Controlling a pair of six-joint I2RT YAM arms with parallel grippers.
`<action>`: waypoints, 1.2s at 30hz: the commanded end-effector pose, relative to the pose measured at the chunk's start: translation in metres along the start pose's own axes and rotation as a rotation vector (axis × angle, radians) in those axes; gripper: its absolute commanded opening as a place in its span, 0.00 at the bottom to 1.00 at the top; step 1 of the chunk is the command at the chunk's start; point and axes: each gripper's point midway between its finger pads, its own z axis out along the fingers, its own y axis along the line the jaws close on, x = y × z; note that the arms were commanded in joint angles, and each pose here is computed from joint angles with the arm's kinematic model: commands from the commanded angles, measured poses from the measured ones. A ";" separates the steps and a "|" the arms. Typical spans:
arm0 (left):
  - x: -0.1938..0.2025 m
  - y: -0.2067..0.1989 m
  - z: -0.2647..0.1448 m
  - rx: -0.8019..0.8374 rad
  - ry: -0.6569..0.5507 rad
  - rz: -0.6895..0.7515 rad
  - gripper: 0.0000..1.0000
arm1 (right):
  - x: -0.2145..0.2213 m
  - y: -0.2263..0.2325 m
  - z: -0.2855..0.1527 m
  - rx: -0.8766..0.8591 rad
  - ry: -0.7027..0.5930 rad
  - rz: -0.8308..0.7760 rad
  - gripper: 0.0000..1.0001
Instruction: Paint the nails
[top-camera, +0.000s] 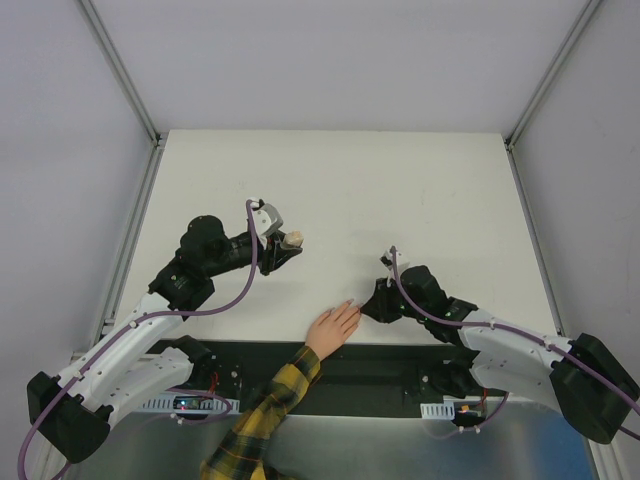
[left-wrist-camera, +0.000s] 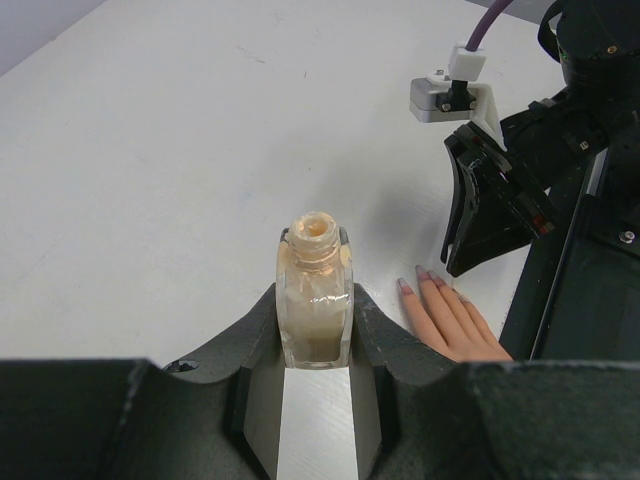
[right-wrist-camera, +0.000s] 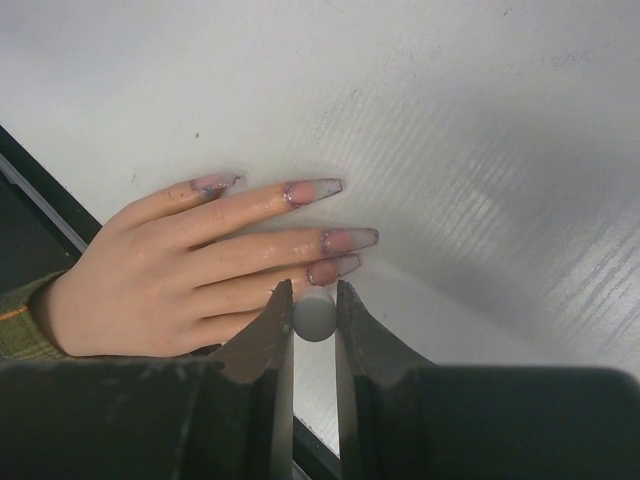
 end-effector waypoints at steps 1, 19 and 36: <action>-0.018 -0.001 0.000 0.018 -0.055 0.019 0.00 | -0.014 0.001 0.000 0.012 -0.049 0.018 0.00; -0.021 -0.002 -0.001 0.017 -0.063 0.022 0.00 | -0.010 0.014 -0.004 -0.063 -0.011 -0.028 0.00; -0.021 -0.002 -0.002 0.017 -0.065 0.022 0.00 | -0.013 0.024 -0.006 -0.112 -0.015 -0.035 0.00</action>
